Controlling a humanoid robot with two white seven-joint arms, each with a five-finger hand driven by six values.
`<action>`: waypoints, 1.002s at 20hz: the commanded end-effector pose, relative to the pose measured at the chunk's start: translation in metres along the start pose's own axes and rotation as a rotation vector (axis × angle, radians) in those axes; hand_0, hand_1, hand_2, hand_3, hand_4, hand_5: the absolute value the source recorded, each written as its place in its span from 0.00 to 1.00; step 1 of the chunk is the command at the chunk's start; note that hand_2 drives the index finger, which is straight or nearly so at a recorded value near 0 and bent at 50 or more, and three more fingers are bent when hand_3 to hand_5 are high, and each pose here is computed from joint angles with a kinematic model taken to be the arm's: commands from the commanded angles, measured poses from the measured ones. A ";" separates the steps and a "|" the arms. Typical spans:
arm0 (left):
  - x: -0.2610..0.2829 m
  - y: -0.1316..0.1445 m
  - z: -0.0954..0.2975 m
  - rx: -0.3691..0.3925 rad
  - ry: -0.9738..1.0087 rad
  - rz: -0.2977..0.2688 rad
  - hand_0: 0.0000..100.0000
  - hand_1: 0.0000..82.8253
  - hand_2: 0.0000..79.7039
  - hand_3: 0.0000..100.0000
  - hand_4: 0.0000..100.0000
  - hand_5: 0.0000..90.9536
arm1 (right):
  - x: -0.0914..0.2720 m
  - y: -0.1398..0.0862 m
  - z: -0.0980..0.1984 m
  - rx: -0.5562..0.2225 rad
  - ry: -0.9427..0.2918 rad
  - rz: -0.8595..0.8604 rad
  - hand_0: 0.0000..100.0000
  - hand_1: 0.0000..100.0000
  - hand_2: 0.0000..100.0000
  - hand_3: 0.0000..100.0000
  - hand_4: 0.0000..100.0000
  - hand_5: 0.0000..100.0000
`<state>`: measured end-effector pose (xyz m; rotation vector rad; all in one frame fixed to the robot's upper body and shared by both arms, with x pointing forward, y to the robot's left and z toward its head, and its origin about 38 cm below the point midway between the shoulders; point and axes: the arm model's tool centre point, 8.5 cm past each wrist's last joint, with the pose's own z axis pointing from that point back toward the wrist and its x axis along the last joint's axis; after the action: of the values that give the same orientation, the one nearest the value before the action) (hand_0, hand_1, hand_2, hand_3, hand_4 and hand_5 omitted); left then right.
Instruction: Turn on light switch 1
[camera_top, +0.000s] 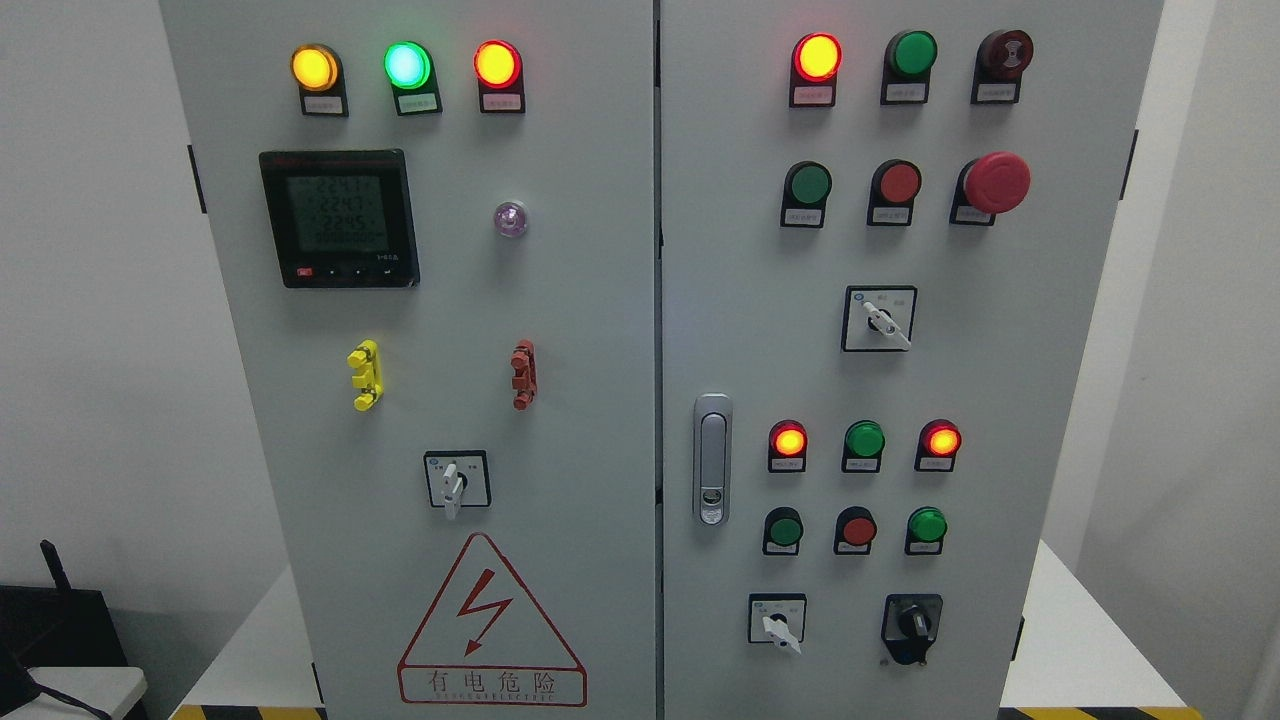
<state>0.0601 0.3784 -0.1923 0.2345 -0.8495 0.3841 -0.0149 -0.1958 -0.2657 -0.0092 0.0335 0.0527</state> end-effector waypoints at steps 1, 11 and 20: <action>0.151 0.085 0.006 0.187 -0.441 -0.089 0.48 0.00 0.12 0.30 0.43 0.10 | 0.000 0.000 0.000 0.002 0.001 -0.018 0.12 0.39 0.00 0.00 0.00 0.00; 0.295 0.077 0.045 0.138 -0.846 -0.244 0.46 0.00 0.27 0.37 0.49 0.20 | 0.000 0.000 0.000 0.002 0.001 -0.018 0.12 0.39 0.00 0.00 0.00 0.00; 0.386 0.049 0.093 0.113 -1.142 -0.356 0.39 0.00 0.33 0.46 0.60 0.39 | 0.000 0.000 0.000 0.002 0.001 -0.017 0.12 0.39 0.00 0.00 0.00 0.00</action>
<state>0.1791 0.4928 0.0321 0.5712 -1.5365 0.1229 -0.0149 -0.1958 -0.2657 -0.0092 0.0336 0.0527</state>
